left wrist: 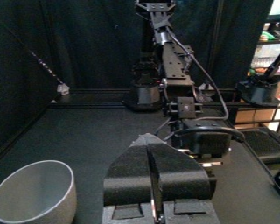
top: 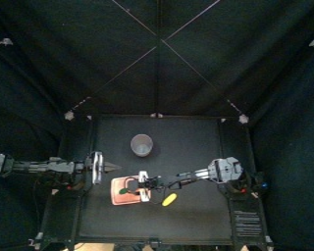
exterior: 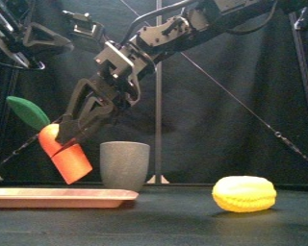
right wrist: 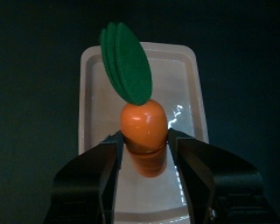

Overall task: Pick the carrot then place it on the pink plate
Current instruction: Drop carrot on the pink plate and return to neutral

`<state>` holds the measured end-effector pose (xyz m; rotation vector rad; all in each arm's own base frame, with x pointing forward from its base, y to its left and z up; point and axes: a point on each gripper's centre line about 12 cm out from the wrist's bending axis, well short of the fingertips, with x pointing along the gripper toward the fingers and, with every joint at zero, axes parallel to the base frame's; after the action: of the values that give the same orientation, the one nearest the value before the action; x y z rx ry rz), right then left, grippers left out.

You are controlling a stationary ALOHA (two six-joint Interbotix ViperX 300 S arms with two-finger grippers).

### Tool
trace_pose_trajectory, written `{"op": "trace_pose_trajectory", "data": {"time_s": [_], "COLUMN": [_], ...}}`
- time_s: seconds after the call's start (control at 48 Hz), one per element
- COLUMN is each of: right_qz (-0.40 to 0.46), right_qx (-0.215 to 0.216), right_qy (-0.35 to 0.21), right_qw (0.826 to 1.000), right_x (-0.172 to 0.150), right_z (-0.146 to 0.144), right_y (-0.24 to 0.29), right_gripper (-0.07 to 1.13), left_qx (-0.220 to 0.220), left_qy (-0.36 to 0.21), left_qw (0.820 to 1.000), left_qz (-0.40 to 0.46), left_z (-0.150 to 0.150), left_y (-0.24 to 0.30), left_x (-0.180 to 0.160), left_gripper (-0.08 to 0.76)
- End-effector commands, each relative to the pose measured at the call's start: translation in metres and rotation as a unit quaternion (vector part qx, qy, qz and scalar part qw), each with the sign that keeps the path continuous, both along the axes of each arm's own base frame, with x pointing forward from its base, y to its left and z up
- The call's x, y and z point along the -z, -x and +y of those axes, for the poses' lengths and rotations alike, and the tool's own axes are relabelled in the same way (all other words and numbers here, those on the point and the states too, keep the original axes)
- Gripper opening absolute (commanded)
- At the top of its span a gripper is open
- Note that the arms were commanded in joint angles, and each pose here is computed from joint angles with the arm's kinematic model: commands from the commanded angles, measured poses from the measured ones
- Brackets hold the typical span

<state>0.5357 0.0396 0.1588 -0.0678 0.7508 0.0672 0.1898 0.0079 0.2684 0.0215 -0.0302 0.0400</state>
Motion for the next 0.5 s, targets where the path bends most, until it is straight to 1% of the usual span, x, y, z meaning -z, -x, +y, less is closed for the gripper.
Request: {"op": "trace_pose_trajectory", "data": {"time_s": [0.021,0.229,0.271,0.333,0.375,0.5], "right_qz": [-0.024,-0.012,-0.009,-0.005,-0.008,-0.039], "right_qx": [0.006,0.008,0.008,0.008,0.009,0.012], "right_qy": [-0.011,-0.015,-0.015,-0.014,-0.013,-0.006], "right_qw": [1.0,1.0,1.0,1.0,1.0,0.999], "right_x": [-0.02,-0.004,-0.002,-0.002,-0.007,-0.039], "right_z": [-0.001,-0.002,-0.002,-0.002,-0.004,-0.014], "right_y": [-0.003,0.006,0.009,0.013,0.016,0.031], "right_gripper": [0.79,1.02,1.04,1.04,1.04,1.04], "left_qx": [0.002,0.002,0.002,0.002,0.002,0.002], "left_qy": [-0.002,-0.002,-0.003,-0.003,-0.003,-0.005], "left_qw": [1.0,1.0,1.0,1.0,1.0,1.0], "left_qz": [-0.008,-0.008,-0.008,-0.009,-0.009,-0.01], "left_z": [-0.001,-0.001,-0.001,-0.001,-0.001,-0.001], "left_y": [-0.001,-0.001,-0.001,-0.001,-0.001,-0.001], "left_x": [-0.006,-0.006,-0.006,-0.007,-0.007,-0.007], "left_gripper": [-0.035,-0.035,-0.035,-0.035,-0.035,-0.035]}}
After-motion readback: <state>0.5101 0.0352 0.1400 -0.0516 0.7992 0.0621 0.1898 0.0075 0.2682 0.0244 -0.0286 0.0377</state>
